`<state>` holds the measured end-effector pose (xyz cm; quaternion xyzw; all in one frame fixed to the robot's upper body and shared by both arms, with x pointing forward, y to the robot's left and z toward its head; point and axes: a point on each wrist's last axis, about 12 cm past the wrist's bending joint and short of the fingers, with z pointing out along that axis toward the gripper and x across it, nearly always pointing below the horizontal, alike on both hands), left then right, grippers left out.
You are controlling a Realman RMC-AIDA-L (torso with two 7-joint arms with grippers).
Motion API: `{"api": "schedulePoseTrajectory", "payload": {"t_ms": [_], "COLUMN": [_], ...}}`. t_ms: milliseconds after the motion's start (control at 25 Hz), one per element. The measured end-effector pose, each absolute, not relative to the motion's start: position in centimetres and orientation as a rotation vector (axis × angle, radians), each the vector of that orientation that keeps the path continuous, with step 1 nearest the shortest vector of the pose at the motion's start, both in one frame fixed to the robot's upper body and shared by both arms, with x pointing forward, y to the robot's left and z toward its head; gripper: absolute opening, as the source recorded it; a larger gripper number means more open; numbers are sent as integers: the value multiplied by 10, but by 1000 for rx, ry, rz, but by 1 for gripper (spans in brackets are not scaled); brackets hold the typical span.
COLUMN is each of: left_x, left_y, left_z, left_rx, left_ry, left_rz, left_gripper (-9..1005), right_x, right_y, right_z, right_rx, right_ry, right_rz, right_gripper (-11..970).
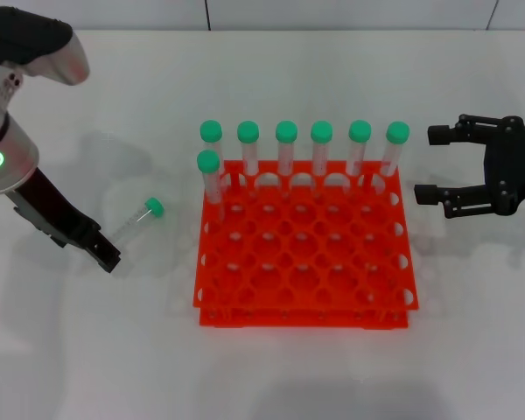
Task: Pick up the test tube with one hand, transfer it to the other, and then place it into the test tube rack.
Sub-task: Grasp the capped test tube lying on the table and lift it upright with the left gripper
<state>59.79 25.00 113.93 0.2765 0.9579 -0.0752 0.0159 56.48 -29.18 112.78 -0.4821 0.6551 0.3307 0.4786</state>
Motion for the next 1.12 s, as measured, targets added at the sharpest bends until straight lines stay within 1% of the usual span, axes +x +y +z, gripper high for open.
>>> {"api": "schedulePoseTrajectory", "payload": {"t_ms": [200,440,760,1120], "left_x": [601,602,603,603], "left_y": [245,245,237,233], "left_z": [1137,1134,1126,1124], "left_rx": [875,874,893,885], "left_ry": [2963,2954,2959,2953], "left_rz": [-211,-199,-201,-205], "left_gripper": [841,645,555,488], "right_x": [565,564,564,563], "right_y": [-291,-290,-289,-290], "right_z": [1127,1125,1124,1123], "right_rx": [-1176,-1168,-1165,-1161], "right_ry": [1598,1602,1602,1606], "right_rz": [808,806,808,808], "right_gripper": [873,873,873,873]}}
